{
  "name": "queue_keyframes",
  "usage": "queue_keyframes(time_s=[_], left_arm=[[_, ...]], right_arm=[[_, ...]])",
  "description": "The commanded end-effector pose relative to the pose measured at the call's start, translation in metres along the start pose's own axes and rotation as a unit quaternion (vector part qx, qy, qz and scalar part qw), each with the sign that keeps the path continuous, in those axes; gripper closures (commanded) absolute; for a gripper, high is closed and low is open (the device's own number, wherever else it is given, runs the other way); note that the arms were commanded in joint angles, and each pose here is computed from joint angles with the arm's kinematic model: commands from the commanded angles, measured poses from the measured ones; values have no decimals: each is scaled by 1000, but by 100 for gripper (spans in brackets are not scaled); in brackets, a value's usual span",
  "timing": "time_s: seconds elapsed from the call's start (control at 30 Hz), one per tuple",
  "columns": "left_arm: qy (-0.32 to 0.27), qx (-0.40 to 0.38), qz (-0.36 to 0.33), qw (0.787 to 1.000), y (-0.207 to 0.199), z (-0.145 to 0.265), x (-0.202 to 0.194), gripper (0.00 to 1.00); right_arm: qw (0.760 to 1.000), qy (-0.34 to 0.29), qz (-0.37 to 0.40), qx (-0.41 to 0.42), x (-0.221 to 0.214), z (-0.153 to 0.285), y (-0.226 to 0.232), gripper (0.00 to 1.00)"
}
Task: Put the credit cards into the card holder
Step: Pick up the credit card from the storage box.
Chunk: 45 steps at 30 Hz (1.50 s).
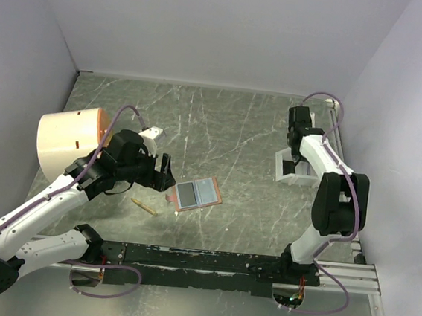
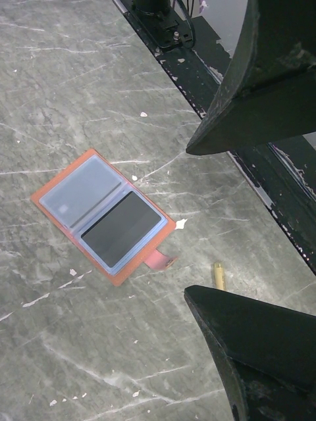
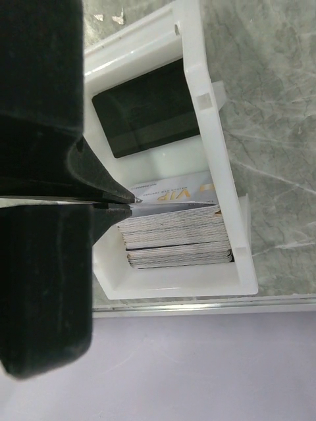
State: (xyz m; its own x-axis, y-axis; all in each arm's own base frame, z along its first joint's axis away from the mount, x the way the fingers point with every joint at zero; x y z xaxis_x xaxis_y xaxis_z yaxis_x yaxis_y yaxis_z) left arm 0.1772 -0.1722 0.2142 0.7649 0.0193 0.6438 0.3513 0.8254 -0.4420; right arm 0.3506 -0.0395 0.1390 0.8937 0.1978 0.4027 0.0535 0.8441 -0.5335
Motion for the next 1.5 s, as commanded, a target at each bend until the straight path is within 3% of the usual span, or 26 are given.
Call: queue_keyframes(time_s=[0.0,0.23,0.4,0.57,0.77,0.83,1.03,1.13,1.27,1.47], left_arm=[[1,-3,0,1000,1,-1,0,8],[-11,-3,8,1000,0,0,3,11],[-10,-13,24,1000,-7,3,8,12],[-21,-69,49,996,-29,8,22,13],[-44,-132,88,986,-52,15,35,14],[-52,-153,106,981,-58,16,38,14],[-71,-172,161,969,-66,13,48,18],[-83,-197,187,959,-71,10,52,21],[-83,-230,211,946,-79,6,55,22],[-59,-268,209,939,-88,0,54,20]], right_arm=[[999,-21,-36,5,14,31,-13,100],[989,-100,-96,60,36,75,-23,100],[956,-188,-147,172,59,119,-15,100],[889,-268,-166,333,66,169,14,100],[836,-308,-161,425,50,207,35,100],[807,-318,-156,473,40,219,45,100],[709,-322,-134,612,8,249,85,100],[674,-312,-105,662,-3,265,102,100],[609,-320,-91,720,-15,291,114,100],[559,-312,-78,764,-27,312,122,100]])
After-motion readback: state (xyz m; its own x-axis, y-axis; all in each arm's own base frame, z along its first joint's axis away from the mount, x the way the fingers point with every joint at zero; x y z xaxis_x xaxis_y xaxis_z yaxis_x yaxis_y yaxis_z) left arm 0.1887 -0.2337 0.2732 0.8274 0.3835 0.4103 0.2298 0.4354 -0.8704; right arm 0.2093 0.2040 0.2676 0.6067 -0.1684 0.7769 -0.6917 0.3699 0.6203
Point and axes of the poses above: each gripper's point midway between its finger pads, its own z axis back along the fingers, its own y axis along the line the jaws close on, x = y × z, the point moved 5 cm from there along z, back along the fingers, and after that the axes turned 8 degrees about z, right-handed, at the moved point
